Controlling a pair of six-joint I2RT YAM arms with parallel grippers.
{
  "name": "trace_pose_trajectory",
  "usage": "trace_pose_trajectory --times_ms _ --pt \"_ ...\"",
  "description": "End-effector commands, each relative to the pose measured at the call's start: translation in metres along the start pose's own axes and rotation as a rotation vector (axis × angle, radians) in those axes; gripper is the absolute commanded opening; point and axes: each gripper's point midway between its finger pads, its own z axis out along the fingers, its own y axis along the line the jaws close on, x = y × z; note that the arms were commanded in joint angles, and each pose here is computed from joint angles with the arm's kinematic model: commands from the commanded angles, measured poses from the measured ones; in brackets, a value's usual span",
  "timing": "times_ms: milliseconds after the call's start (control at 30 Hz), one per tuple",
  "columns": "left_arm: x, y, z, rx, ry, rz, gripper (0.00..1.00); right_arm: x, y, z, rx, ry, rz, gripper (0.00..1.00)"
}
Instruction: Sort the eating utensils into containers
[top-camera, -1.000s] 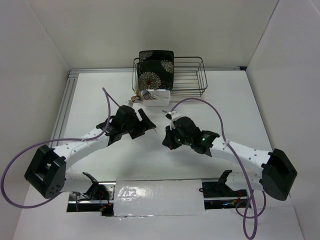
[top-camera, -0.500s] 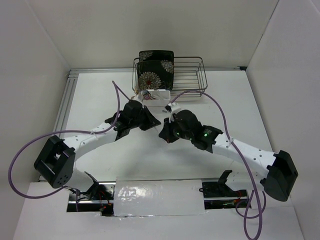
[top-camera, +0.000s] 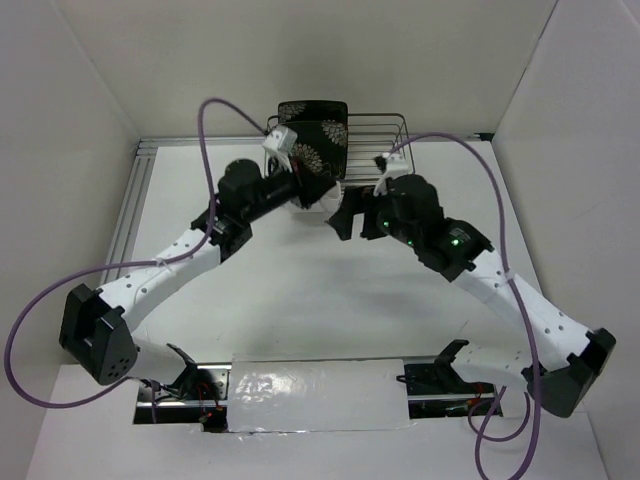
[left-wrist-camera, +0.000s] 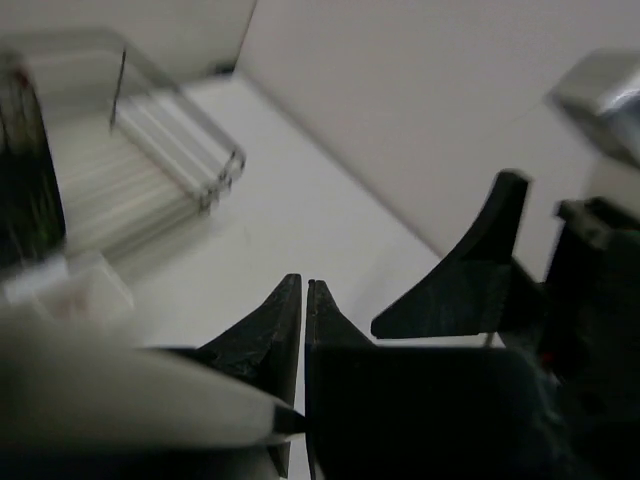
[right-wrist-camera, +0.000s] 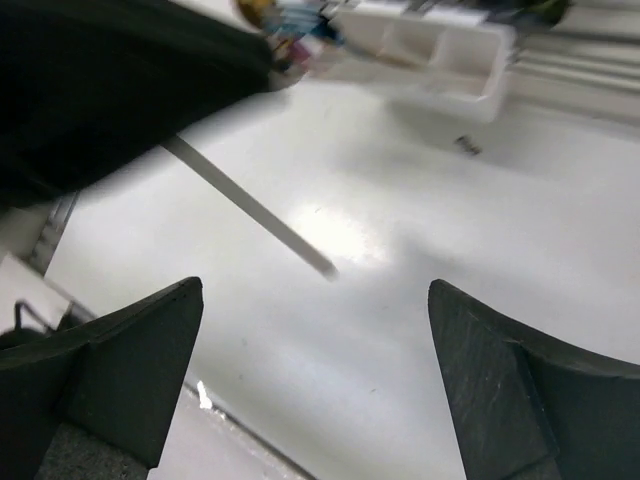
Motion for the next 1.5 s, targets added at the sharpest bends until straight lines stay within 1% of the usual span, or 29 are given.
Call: trace_pose_trajectory --times_ms 0,33,67,100,133,167,200,267,300,367,467,500,567,600,633,667,700,733,833,933,1000,1100,1233,1333,1367,1433,1467 --pt "-0.103 -0.059 0.0 0.262 -0.275 0.476 0.0 -0.026 -0.032 -0.028 0.104 -0.063 -0.002 1.0" --pt "-0.13 -0.071 -0.002 0.291 -0.332 0.54 0.0 -0.022 -0.04 -0.027 0.127 -0.048 0.003 1.0" --pt "-0.13 -0.059 0.012 0.285 -0.317 0.569 0.0 -0.018 -0.046 -0.026 0.142 -0.041 0.008 1.0" --pt "-0.133 -0.062 0.014 0.321 -0.325 0.612 0.0 -0.016 -0.055 -0.024 0.158 -0.031 0.027 1.0" --pt "-0.138 -0.067 0.017 0.346 -0.35 0.669 0.0 -0.005 -0.062 -0.021 0.163 -0.004 0.041 1.0" --pt "-0.144 -0.056 0.026 0.347 -0.386 0.706 0.0 -0.001 -0.063 -0.019 0.163 -0.004 0.046 1.0" --pt "-0.141 -0.055 0.028 0.39 -0.383 0.742 0.0 0.002 -0.064 -0.019 0.158 -0.005 0.068 1.0" --pt "-0.148 -0.049 0.032 0.418 -0.429 0.818 0.0 0.01 -0.065 -0.017 0.144 -0.015 0.082 1.0" --pt "-0.137 -0.04 0.041 0.448 -0.407 0.835 0.0 0.011 -0.066 -0.017 0.144 -0.022 0.091 1.0" --pt "-0.131 -0.026 0.048 0.457 -0.383 0.862 0.0 0.013 -0.071 -0.017 0.166 -0.033 0.098 1.0" --pt "-0.115 0.002 0.058 0.443 -0.338 0.871 0.0 0.007 -0.078 -0.021 0.204 -0.063 0.083 1.0" --pt "-0.104 0.011 0.063 0.439 -0.317 0.859 0.0 0.007 -0.08 -0.021 0.211 -0.065 0.062 1.0" --pt "-0.107 0.027 0.061 0.415 -0.315 0.852 0.0 0.003 -0.084 -0.024 0.229 -0.089 0.048 1.0" --pt "-0.099 0.036 0.063 0.431 -0.293 0.844 0.0 0.003 -0.085 -0.024 0.229 -0.089 0.039 1.0" --pt "-0.095 0.036 0.064 0.448 -0.283 0.839 0.0 0.003 -0.087 -0.025 0.238 -0.091 0.027 1.0" --pt "-0.095 0.047 0.064 0.441 -0.267 0.826 0.0 0.0 -0.088 -0.023 0.245 -0.102 0.024 1.0" --pt "-0.083 0.053 0.066 0.467 -0.225 0.812 0.0 -0.002 -0.087 -0.023 0.243 -0.111 0.026 1.0" --pt "-0.083 0.057 0.066 0.472 -0.218 0.812 0.0 -0.002 -0.089 -0.022 0.252 -0.113 0.03 1.0" --pt "-0.06 0.065 0.069 0.53 -0.166 0.8 0.0 -0.01 -0.089 -0.017 0.256 -0.142 0.032 1.0" --pt "-0.044 0.074 0.075 0.549 -0.124 0.772 0.01 -0.011 -0.089 -0.013 0.256 -0.143 0.037 1.0" --pt "-0.044 0.072 0.075 0.568 -0.116 0.775 0.01 -0.017 -0.089 -0.013 0.258 -0.161 0.042 1.0" --pt "-0.037 0.082 0.08 0.555 -0.105 0.77 0.02 -0.017 -0.093 -0.012 0.28 -0.165 0.041 1.0" --pt "-0.03 0.087 0.081 0.561 -0.087 0.762 0.06 -0.02 -0.093 -0.007 0.285 -0.158 0.032 1.0" --pt "-0.028 0.087 0.08 0.561 -0.086 0.759 0.13 -0.021 -0.09 -0.004 0.274 -0.151 0.039 1.0" --pt "-0.029 0.087 0.08 0.557 -0.091 0.762 0.21 -0.019 -0.09 -0.003 0.269 -0.144 0.039 1.0" --pt "-0.031 0.087 0.08 0.553 -0.094 0.763 0.31 -0.02 -0.089 -0.004 0.265 -0.149 0.048 1.0" --pt "-0.034 0.086 0.079 0.551 -0.099 0.768 0.4 -0.02 -0.089 -0.004 0.265 -0.15 0.056 1.0"
